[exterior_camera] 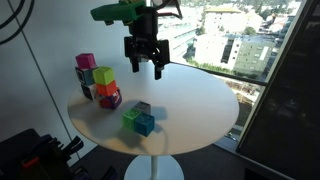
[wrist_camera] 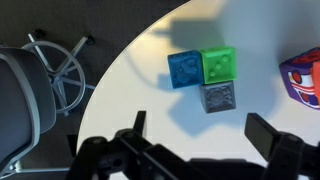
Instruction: Pick up the blue block from the right side of the green block and move it to the front of the green block
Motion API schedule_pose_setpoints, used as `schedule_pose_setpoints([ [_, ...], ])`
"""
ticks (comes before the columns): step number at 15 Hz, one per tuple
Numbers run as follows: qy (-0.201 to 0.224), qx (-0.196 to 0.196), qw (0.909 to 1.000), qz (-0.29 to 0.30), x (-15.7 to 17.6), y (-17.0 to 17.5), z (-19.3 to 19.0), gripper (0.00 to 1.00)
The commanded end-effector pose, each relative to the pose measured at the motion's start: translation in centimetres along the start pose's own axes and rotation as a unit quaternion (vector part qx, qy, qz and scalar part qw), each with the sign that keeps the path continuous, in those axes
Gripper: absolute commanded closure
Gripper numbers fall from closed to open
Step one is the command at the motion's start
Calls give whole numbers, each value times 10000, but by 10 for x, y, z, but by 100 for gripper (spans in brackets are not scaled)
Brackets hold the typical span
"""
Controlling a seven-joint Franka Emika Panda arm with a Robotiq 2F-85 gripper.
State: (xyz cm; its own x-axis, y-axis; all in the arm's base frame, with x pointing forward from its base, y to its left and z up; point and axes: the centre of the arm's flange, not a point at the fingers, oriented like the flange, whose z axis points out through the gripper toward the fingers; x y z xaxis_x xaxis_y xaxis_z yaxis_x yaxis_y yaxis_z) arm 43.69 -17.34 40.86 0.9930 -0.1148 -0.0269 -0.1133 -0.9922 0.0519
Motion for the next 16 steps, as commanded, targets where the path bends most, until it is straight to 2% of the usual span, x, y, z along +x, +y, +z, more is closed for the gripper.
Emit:
schedule_pose_setpoints([
  [1, 0, 0, 10000, 0, 0, 0, 0, 0],
  [10, -180, -65, 9997, 153, 3, 12, 30, 0],
  [16, 1, -75, 9997, 212, 7, 23, 56, 0],
])
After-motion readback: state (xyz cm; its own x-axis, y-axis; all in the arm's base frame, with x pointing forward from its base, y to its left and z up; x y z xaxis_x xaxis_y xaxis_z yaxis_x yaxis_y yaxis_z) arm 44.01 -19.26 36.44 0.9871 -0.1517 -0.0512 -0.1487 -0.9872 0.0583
